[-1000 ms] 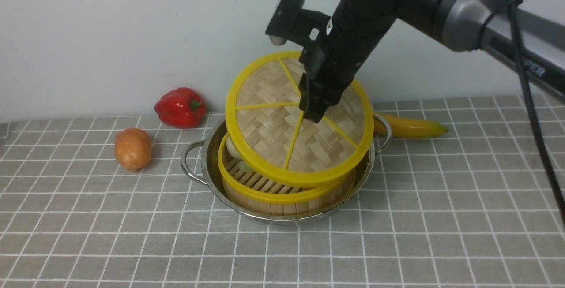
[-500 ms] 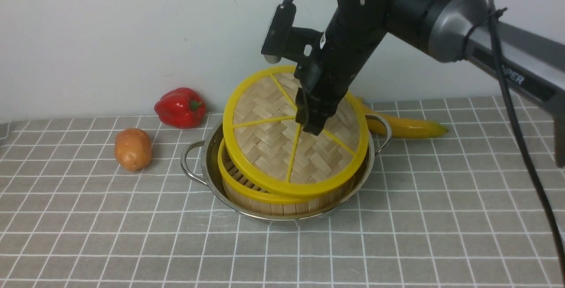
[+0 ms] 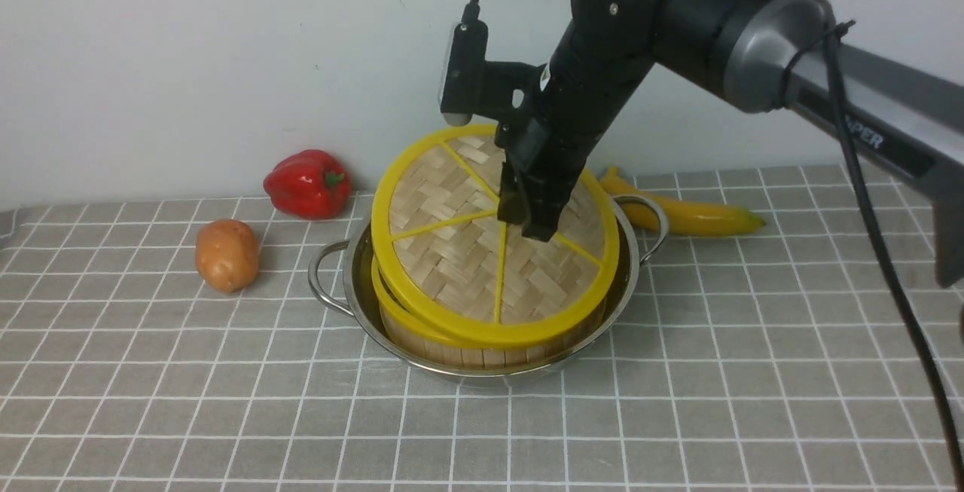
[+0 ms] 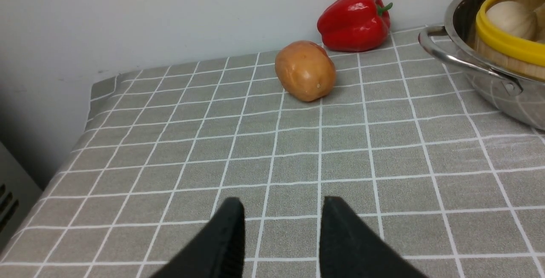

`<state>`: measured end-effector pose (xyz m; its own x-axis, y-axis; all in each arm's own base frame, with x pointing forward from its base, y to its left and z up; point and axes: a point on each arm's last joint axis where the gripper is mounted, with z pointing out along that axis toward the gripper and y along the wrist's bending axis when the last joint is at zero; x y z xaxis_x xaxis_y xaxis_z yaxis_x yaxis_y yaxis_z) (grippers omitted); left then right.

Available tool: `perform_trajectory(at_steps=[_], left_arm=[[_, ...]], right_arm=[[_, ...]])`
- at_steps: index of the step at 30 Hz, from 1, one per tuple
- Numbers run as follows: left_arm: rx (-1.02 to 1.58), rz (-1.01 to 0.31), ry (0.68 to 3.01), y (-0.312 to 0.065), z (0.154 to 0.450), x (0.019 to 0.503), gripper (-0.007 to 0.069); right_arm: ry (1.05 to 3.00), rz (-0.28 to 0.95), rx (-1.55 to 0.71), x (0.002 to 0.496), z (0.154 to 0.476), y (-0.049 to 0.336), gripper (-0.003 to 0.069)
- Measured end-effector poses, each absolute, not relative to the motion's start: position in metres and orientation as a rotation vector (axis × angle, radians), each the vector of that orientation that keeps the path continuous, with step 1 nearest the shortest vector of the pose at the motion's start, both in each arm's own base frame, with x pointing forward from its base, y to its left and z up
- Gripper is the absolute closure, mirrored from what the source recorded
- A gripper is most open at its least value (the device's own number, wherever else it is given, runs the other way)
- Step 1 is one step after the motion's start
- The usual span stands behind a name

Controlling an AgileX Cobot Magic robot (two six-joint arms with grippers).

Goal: Place the steamer in the pot on the grey tablecloth, and put the lid on the steamer.
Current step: 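Place the bamboo steamer lid onto the steamer basket in the pot with the right gripper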

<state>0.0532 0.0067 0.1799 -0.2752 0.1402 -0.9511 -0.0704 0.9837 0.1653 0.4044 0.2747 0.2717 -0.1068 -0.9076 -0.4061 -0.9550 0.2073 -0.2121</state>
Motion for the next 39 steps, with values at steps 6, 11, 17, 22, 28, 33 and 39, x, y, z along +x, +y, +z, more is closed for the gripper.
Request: perform_trajectory(at_steps=[6,11,17,22,28,33,39], left_arm=[[0.051,0.203,1.839,0.007,0.180,0.053,0.0382],[0.051,0.203,1.839,0.007,0.180,0.053,0.0382],[0.051,0.203,1.839,0.007,0.180,0.053,0.0382],[0.051,0.203,1.839,0.007,0.180,0.053,0.0382],[0.051,0.203,1.839,0.007,0.180,0.053,0.0382],[0.051,0.203,1.839,0.007,0.180,0.053,0.0382],[0.051,0.203,1.839,0.007,0.180,0.053,0.0382]], right_arm=[[1.987,0.130,-1.750,0.407,0.268,0.278,0.0510],[1.970,0.128,-1.759,0.410,0.263,0.280,0.0510],[1.955,0.129,-1.765,0.412,0.258,0.282,0.0510],[1.954,0.128,-1.759,0.414,0.254,0.283,0.0510],[1.947,0.142,-1.741,0.415,0.253,0.285,0.0510],[1.945,0.149,-1.735,0.415,0.254,0.285,0.0510],[1.944,0.150,-1.734,0.415,0.254,0.285,0.0510]])
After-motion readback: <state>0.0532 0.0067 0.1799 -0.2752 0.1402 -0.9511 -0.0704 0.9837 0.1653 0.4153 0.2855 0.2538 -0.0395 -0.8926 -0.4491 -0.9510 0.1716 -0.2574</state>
